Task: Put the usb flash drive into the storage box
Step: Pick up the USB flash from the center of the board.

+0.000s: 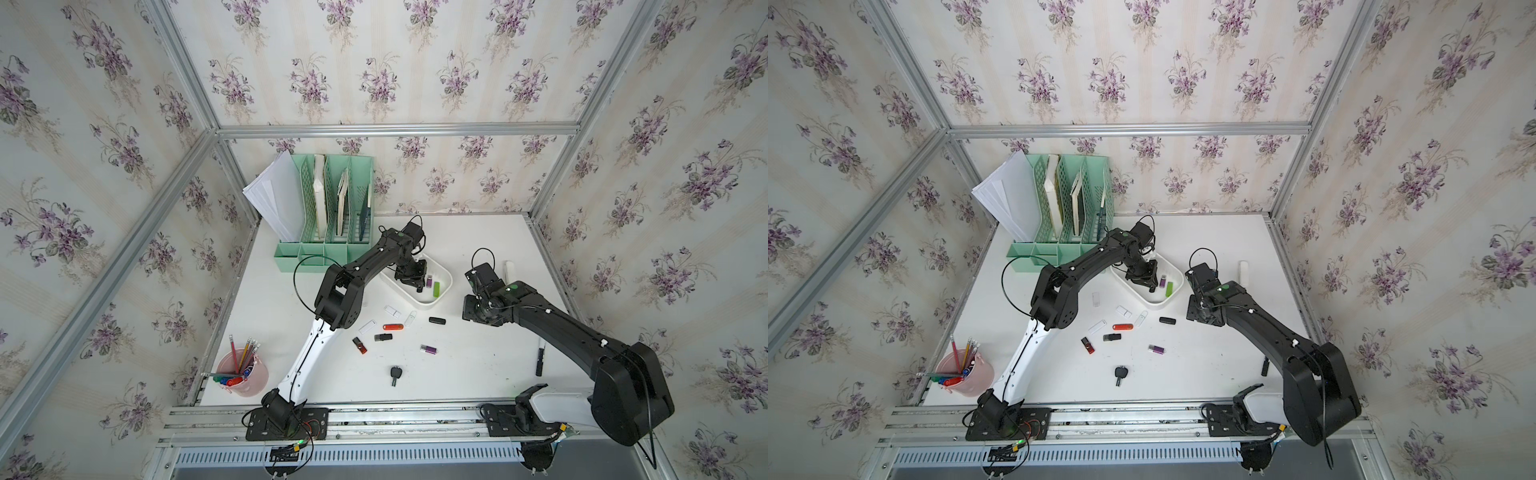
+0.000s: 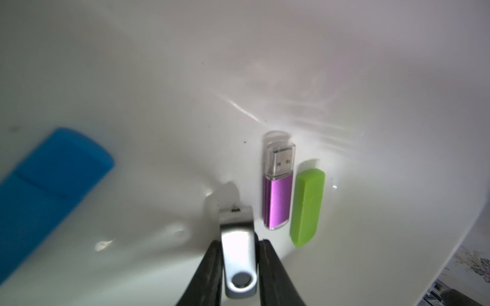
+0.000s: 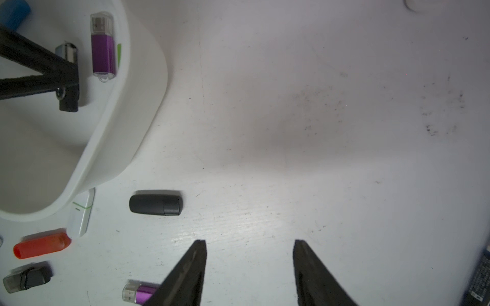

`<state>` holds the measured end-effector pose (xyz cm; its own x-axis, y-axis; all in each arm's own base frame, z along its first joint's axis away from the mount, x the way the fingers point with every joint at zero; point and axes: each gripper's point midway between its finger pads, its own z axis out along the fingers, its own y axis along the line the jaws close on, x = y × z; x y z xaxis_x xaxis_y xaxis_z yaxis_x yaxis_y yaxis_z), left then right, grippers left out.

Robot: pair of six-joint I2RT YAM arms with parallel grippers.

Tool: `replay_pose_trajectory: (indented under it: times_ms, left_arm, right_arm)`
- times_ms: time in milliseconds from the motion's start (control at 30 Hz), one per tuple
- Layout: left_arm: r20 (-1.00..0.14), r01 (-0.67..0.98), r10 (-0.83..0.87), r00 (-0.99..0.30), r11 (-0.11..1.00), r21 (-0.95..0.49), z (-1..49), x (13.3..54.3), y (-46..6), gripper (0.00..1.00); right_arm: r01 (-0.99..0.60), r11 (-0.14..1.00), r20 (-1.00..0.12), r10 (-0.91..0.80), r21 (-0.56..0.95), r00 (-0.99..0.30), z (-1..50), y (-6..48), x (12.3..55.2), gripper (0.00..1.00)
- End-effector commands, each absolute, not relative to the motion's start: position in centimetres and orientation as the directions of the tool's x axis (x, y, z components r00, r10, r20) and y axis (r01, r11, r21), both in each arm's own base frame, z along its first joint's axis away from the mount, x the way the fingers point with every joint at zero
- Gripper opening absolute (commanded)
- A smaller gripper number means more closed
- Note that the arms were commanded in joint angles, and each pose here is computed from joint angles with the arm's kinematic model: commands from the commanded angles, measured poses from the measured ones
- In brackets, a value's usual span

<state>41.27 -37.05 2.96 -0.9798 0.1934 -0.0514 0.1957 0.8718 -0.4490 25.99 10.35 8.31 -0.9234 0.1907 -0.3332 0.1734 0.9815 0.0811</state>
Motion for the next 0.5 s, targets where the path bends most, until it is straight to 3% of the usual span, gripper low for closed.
replay_pose_trajectory:
  times_ms: [0,200,400,467]
  left_arm:
    - [-0.045,0.194,0.194,-0.98,0.878,-0.438,2.8,41.2,-36.9,0.33]
    - [-0.081,0.204,0.187,-0.979,0.866,-0.458,5.4,41.3,-37.1,0.47]
    - [-0.198,0.234,0.163,-0.967,0.874,-0.425,12.8,40.8,-34.8,0.54]
    - [-0.204,0.223,0.151,-0.967,0.89,-0.399,14.7,39.7,-32.8,0.62]
  right_arm:
    - [0.169,0.979,-0.343,0.199,0.115,-0.918,8.4,10.9,26.3,0.58]
    - [0.097,0.986,-0.359,0.14,0.135,-0.923,8.7,12.1,26.2,0.59]
    - [-0.112,0.98,-0.359,-0.046,0.163,-0.932,8.3,16.6,24.0,0.64]
    - [-0.184,0.968,-0.349,-0.115,0.171,-0.93,7.7,18.3,22.7,0.66]
